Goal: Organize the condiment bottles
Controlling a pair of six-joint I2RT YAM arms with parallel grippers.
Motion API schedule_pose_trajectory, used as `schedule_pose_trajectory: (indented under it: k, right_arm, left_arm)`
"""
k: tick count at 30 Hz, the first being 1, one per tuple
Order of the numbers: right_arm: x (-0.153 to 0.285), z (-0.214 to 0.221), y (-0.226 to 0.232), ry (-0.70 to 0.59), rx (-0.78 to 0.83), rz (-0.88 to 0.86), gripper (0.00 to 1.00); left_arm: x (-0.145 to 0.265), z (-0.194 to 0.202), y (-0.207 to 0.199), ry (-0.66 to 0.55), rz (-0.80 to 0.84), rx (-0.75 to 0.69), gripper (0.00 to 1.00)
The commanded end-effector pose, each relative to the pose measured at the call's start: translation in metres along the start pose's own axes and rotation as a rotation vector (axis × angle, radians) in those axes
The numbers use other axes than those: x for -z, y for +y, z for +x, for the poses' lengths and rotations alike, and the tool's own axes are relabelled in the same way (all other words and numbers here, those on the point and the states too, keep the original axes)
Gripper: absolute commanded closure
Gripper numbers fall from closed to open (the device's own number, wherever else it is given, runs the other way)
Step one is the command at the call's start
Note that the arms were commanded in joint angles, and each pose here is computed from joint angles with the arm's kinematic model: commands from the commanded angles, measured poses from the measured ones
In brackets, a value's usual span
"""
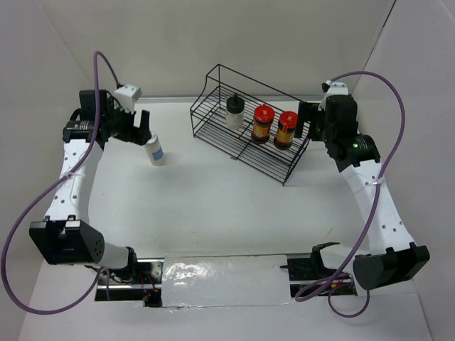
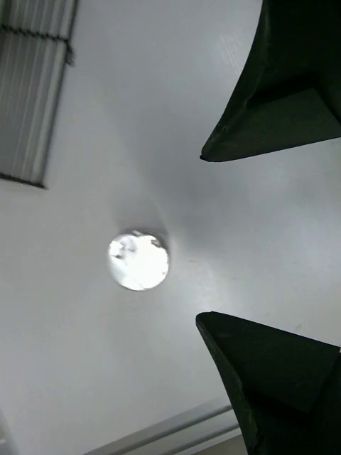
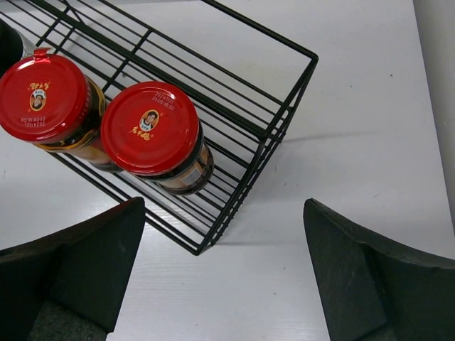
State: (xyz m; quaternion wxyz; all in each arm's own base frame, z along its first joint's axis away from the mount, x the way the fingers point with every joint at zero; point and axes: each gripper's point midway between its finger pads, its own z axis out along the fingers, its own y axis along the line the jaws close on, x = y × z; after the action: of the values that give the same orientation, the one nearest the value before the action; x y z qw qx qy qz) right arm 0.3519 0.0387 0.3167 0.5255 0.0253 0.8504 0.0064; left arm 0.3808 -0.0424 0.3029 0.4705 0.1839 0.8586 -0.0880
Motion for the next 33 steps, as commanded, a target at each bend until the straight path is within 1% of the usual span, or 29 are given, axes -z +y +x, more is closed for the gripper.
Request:
schedule_pose_trajectory:
  k: [1, 4, 7, 11, 12, 16, 20, 24, 27, 30, 33]
  right_arm:
    - [-0.001, -0.012, 0.003, -0.049, -0.002, -0.002, 0.02]
    - [-0.005, -0.009, 0.003, -0.033, -0.007, 0.002, 0.00]
    - [-0.005, -0.006, 0.003, -0.027, -0.013, 0.004, 0.00]
    - [-0.003, -0.003, -0.001, -0.022, -0.015, 0.023, 0.00]
    - [-0.002, -0.002, -0.003, -0.020, -0.015, 0.033, 0.00]
    - [-0.002, 0.005, -0.010, -0.011, -0.014, 0.058, 0.00]
    - [-0.001, 0.008, -0.013, -0.001, -0.010, 0.065, 0.00]
    - [0.003, 0.009, -0.018, 0.000, -0.011, 0.086, 0.00]
    - [0.005, 0.010, -0.020, 0.000, -0.012, 0.091, 0.00]
    - [0.005, 0.011, -0.021, 0.002, -0.009, 0.089, 0.00]
    - [0.004, 0.011, -0.021, 0.005, -0.005, 0.089, 0.00]
  left_arm:
    - [-0.001, 0.025, 0.036, 0.002, -0.095, 0.002, 0.01]
    - [-0.021, 0.046, 0.053, 0.026, -0.106, -0.006, 0.01]
    - [-0.041, 0.056, 0.062, 0.029, -0.105, -0.019, 0.01]
    - [-0.061, 0.060, 0.051, 0.016, -0.011, -0.010, 0.01]
    - [-0.067, 0.060, 0.052, 0.007, -0.012, -0.015, 0.01]
    - [-0.102, 0.084, 0.061, 0.078, -0.014, 0.016, 0.01]
    - [-0.118, 0.088, 0.069, 0.099, -0.025, 0.037, 0.01]
    - [-0.127, 0.094, 0.056, 0.104, 0.017, 0.026, 0.01]
    - [-0.134, 0.101, 0.054, 0.109, 0.005, 0.016, 0.01]
    - [-0.136, 0.100, 0.056, 0.100, -0.006, 0.013, 0.09]
    - [-0.137, 0.099, 0.054, 0.102, 0.002, 0.019, 0.29]
